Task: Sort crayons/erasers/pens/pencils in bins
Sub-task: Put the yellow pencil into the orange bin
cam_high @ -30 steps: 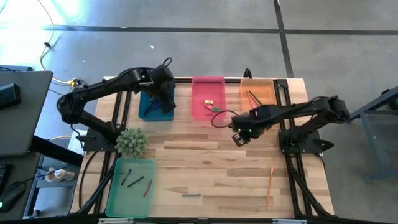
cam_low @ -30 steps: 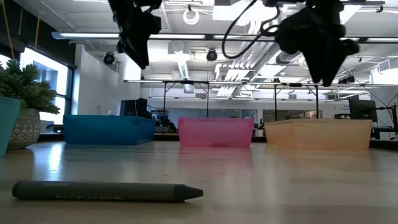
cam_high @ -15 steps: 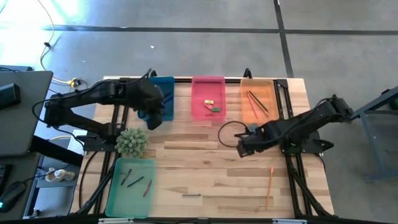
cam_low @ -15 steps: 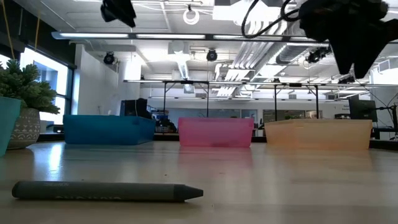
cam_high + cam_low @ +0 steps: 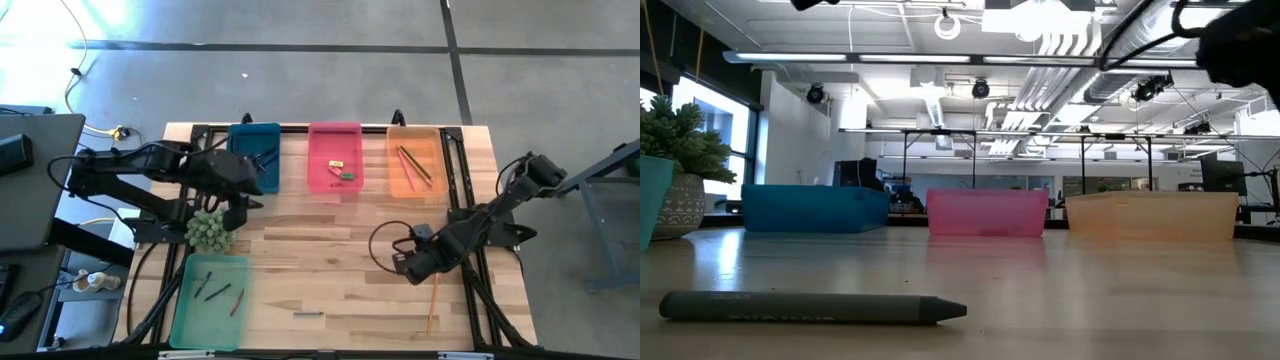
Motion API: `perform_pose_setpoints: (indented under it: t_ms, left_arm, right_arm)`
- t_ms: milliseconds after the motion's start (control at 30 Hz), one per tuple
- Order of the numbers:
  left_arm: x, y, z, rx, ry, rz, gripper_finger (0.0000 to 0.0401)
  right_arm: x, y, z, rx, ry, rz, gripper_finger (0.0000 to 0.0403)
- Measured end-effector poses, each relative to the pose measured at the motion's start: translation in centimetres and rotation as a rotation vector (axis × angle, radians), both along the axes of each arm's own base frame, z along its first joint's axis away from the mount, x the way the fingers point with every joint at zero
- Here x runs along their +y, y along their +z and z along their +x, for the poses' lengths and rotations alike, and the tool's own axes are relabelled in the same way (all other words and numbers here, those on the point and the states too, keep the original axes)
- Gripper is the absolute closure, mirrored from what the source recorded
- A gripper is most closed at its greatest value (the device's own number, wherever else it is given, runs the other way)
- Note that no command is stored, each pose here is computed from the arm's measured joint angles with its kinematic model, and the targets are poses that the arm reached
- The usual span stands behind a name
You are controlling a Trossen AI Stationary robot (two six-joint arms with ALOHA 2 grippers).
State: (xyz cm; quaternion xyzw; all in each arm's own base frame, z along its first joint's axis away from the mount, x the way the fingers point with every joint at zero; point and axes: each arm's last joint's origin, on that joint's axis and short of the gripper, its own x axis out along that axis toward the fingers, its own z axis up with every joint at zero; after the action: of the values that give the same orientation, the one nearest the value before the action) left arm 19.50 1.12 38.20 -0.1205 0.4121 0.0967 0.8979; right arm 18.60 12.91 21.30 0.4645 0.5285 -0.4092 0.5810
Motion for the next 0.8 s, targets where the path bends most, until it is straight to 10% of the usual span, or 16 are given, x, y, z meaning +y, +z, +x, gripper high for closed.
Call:
perform_pose_setpoints:
  t_ms: [800]
  left_arm:
    - [-0.1, 0.0, 0.0, -0.001, 0.068, 0.034, 0.0263]
  right_arm:
    - [0.9, -3.3, -3.5, 0.181, -0.050, 0.021, 0.0250]
